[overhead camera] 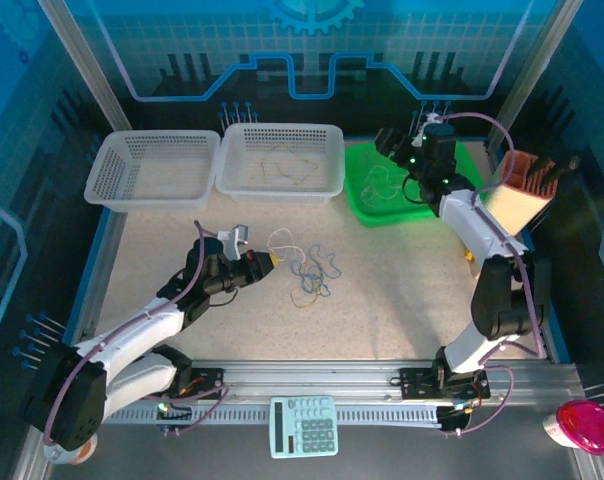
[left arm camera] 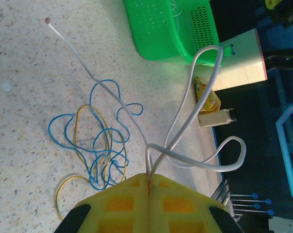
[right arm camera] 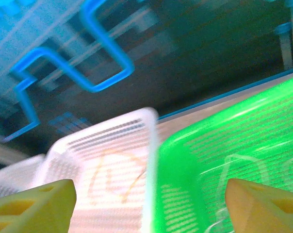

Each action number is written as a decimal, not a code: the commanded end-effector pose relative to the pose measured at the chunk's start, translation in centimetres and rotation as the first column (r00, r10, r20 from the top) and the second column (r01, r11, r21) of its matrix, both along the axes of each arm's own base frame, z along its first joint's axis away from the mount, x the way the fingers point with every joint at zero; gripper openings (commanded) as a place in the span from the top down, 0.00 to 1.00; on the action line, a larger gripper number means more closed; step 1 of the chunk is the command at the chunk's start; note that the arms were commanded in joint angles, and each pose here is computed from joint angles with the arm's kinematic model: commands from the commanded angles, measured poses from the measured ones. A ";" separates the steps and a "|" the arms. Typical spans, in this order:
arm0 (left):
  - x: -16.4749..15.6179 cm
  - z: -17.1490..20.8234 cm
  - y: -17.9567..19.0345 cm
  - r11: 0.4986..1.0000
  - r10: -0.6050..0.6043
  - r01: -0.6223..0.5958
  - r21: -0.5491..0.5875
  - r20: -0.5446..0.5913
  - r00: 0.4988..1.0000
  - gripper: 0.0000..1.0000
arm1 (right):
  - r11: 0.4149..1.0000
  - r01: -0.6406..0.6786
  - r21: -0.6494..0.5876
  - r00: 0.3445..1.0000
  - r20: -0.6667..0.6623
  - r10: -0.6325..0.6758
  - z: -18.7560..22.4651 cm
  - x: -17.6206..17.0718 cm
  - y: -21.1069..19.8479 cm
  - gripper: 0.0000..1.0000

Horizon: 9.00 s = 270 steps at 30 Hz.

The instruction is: Untangle the cables

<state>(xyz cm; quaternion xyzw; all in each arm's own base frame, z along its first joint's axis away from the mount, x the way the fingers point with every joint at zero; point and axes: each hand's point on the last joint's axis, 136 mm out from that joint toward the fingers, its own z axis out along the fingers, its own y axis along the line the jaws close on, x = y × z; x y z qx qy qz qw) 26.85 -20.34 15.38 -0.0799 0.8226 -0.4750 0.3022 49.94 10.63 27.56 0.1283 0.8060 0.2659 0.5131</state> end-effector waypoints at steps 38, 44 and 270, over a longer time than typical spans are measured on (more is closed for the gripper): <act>3.6 7.4 -2.3 0.993 -0.026 0.039 -0.110 0.116 0.993 1.00 | 0.687 -0.725 -0.054 0.689 -0.070 0.722 -5.6 -19.1 20.4 0.20; 3.5 7.2 -2.3 0.993 -0.028 0.040 -0.110 0.111 0.993 1.00 | 0.688 -0.724 -0.056 0.690 -0.061 0.721 -5.1 -18.6 20.6 0.52; 8.4 23.6 -0.1 0.948 0.158 -0.047 -0.315 0.336 0.928 0.52 | 0.979 -0.029 -0.203 0.999 -0.018 0.026 1.3 -1.0 5.6 1.00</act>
